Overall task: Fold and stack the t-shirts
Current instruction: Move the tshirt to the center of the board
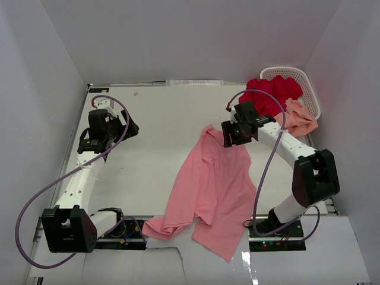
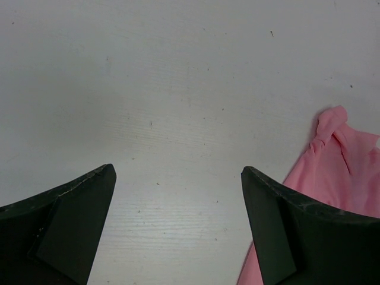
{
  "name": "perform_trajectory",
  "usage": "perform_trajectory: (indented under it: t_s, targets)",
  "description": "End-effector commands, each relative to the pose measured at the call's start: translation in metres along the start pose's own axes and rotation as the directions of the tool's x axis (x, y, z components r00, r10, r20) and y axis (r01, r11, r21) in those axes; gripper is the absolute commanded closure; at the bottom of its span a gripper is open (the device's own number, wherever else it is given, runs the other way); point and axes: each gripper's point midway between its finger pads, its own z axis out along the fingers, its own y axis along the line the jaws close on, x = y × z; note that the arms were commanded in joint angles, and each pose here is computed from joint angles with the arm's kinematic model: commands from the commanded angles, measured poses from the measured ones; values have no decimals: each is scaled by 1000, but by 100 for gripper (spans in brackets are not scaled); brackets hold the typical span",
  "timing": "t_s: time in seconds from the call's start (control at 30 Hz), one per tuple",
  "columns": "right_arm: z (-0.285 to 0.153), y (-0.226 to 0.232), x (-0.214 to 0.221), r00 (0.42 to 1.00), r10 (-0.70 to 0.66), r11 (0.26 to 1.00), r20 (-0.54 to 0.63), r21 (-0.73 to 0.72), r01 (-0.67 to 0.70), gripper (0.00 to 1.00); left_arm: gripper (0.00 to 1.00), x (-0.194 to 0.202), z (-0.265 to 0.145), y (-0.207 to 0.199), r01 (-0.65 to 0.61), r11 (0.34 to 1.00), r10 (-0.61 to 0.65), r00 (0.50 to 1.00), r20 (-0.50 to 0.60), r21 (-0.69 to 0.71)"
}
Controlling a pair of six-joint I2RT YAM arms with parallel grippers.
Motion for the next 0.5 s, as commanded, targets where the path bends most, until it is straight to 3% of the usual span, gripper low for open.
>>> perform_trajectory:
  t_s: [0.0, 0.17, 0.47]
  targets:
    - [20, -4, 1, 1000, 16, 1000, 9, 20, -16, 38, 2, -15, -6, -9, -4, 1000, 3, 999, 35, 27]
    - [46, 0, -8, 1000, 21, 1000, 0, -22, -21, 41, 2, -14, -6, -8, -7, 1000, 6, 999, 36, 25]
    - [82, -3, -19, 999, 33, 998, -11, -48, -33, 37, 2, -12, -5, -8, -7, 1000, 6, 1000, 28, 26]
